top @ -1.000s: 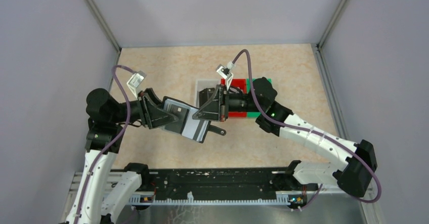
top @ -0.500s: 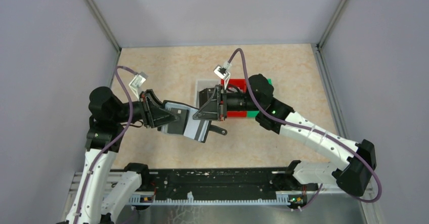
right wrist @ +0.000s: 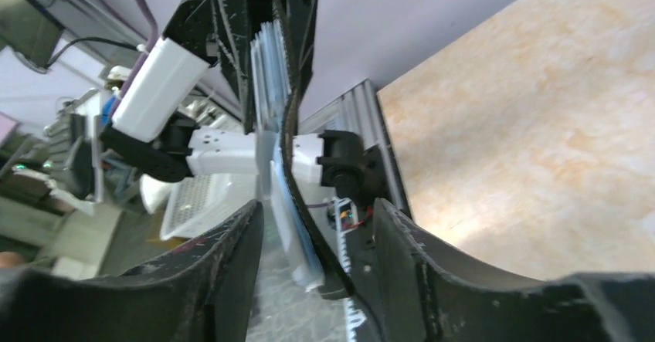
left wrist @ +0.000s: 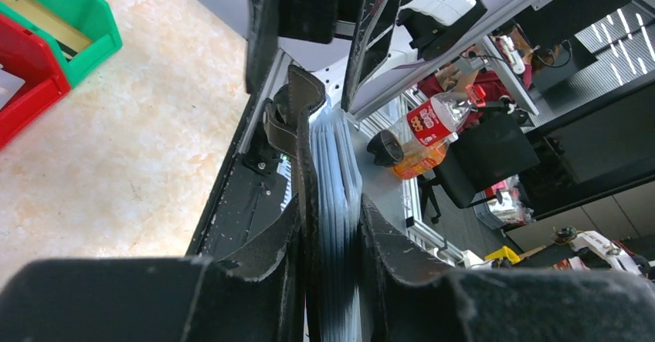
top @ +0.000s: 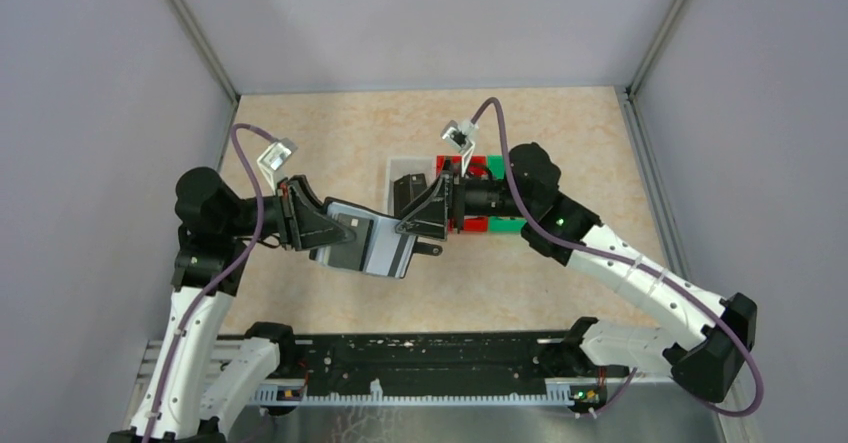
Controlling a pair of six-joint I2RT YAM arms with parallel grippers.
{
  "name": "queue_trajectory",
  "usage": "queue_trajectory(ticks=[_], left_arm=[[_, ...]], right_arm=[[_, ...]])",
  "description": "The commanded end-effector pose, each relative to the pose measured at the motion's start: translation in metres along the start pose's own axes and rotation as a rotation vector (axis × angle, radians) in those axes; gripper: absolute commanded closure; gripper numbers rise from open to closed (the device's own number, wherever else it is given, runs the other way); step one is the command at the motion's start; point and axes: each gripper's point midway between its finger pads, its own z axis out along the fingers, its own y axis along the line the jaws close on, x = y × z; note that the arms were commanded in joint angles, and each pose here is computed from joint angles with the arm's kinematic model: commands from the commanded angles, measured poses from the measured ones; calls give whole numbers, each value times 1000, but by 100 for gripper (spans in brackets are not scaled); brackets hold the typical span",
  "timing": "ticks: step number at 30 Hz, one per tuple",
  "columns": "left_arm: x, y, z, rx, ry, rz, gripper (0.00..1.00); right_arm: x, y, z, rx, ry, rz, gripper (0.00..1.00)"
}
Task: Take the credit cards out of the card holder
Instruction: Remove the credit card from the card holder.
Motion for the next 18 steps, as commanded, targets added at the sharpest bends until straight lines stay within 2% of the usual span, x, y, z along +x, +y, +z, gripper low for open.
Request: queue_trajectory(ticks=[1, 5, 10, 13, 18], left_arm=[[-6, -22, -2, 40, 1, 64, 100], [-7, -20, -2, 25, -13, 64, 100], [-11, -11, -1, -20, -43, 67, 100], [-16, -4, 0, -56, -69, 56, 100], [-24, 12, 2, -109, -110, -4, 100]], right_arm=[[-34, 15, -14, 45, -85, -143, 42], [-72, 27, -29, 124, -221, -172, 44], [-92, 65, -48, 23, -366, -144, 53], [-87, 75, -48, -44, -361, -101, 53], [-62, 73, -33, -157, -315, -7, 46]])
